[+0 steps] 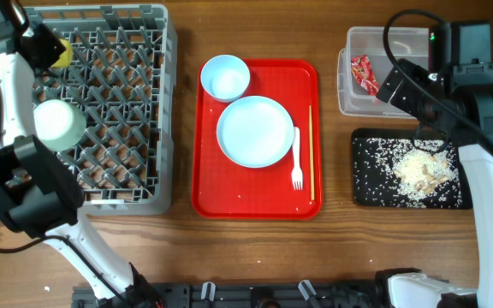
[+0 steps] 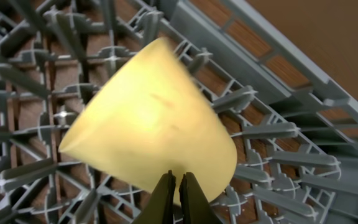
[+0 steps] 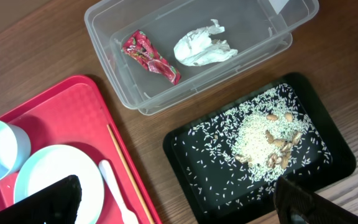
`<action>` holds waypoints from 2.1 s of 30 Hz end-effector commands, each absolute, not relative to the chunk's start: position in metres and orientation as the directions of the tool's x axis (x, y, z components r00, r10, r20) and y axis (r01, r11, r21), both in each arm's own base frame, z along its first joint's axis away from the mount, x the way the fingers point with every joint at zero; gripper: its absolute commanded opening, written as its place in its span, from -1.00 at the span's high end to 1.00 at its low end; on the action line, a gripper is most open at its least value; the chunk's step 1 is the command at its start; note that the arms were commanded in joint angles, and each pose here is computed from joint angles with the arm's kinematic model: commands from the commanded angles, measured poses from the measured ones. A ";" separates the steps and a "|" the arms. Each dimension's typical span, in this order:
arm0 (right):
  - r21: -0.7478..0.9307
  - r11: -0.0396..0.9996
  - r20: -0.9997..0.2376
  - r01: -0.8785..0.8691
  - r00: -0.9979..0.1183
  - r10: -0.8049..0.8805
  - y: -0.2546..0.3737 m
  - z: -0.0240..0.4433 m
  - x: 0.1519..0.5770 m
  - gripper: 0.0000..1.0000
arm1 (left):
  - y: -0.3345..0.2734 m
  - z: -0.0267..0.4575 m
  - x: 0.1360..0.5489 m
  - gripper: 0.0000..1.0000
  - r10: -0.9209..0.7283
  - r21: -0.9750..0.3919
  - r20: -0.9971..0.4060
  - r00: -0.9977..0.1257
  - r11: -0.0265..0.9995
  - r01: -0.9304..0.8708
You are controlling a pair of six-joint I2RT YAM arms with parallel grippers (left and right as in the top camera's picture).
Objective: Sort waste into correct bins and load items into the dishwasher rack
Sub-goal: 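Set the yellow cup upright in the rack's upper left area, then move the left gripper to the small light-blue bowl and grasp its rim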
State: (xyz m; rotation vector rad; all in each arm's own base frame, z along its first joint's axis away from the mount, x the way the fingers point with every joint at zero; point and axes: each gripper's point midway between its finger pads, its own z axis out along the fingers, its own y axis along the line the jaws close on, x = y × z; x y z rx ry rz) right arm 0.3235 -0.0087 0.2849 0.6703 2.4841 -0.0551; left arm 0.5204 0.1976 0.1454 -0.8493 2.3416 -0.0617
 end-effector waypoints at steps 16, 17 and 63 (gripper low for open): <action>0.083 0.873 -0.539 0.480 -0.716 0.444 -0.013 0.285 0.326 -0.99 | 0.243 0.115 0.501 0.92 -0.778 -0.411 -0.411 -0.476 0.624 -0.665; 0.083 0.873 -0.539 0.480 -0.715 0.444 -0.013 0.285 0.326 -1.00 | 0.244 0.112 0.500 0.92 -0.779 -0.408 -0.406 -0.477 0.622 -0.668; 0.083 0.874 -0.539 0.479 -0.716 0.444 -0.013 0.285 0.326 -1.00 | -0.232 0.138 0.496 -0.89 0.078 -0.018 -0.590 -0.804 0.994 0.110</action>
